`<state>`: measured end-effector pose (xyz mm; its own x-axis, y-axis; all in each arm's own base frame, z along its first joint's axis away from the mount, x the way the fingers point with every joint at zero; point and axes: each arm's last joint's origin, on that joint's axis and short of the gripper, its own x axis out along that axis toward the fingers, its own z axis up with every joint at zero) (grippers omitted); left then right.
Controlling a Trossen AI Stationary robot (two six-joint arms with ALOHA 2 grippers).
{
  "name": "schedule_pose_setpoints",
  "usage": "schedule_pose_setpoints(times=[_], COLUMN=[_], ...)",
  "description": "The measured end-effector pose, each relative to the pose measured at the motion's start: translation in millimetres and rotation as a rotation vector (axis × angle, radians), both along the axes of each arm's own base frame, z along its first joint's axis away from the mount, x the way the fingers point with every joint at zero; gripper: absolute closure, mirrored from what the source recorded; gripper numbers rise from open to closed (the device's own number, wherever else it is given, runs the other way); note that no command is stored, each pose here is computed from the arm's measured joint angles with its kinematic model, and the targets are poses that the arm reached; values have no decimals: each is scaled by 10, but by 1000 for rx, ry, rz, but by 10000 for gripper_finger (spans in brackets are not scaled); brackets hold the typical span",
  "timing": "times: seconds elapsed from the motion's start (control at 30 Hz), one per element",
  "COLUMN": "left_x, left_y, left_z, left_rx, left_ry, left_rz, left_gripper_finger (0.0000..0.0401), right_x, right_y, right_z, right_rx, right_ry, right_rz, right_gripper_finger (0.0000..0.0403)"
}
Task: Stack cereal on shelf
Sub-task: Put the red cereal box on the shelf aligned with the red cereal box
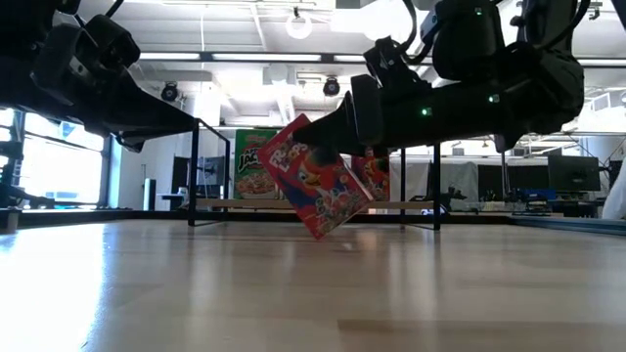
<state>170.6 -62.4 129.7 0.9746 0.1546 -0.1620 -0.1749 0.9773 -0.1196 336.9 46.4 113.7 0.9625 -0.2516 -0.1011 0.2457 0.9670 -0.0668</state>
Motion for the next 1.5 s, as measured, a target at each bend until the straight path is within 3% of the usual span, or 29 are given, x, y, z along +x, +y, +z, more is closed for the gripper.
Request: schedule_pose_setpoints(times=[0.23, 0.37, 0.6, 1.13, 1.33, 1.5], left_x=[0, 0, 1, 1, 0, 1], left_y=[0, 0, 0, -1, -2, -1], left_z=[0, 0, 1, 0, 0, 1], left_rx=[0, 0, -1, -1, -1, -1], left_ry=[0, 0, -1, 0, 0, 0], left_rz=[0, 0, 0, -1, -1, -1], left_gripper_finger=[371, 371, 371, 371, 371, 371], right_x=[-15, -75, -108, -378, -453, -294], right_y=[55, 71, 92, 89, 17, 58], right_z=[-29, -173, -163, 418, 713, 938], right_rx=[11, 40, 101, 137, 260, 253], right_ry=[34, 177, 239, 341, 399, 509], right_rz=[-8, -2, -2, -69, -86, -75], right_gripper_finger=[235, 200, 142, 137, 104, 76])
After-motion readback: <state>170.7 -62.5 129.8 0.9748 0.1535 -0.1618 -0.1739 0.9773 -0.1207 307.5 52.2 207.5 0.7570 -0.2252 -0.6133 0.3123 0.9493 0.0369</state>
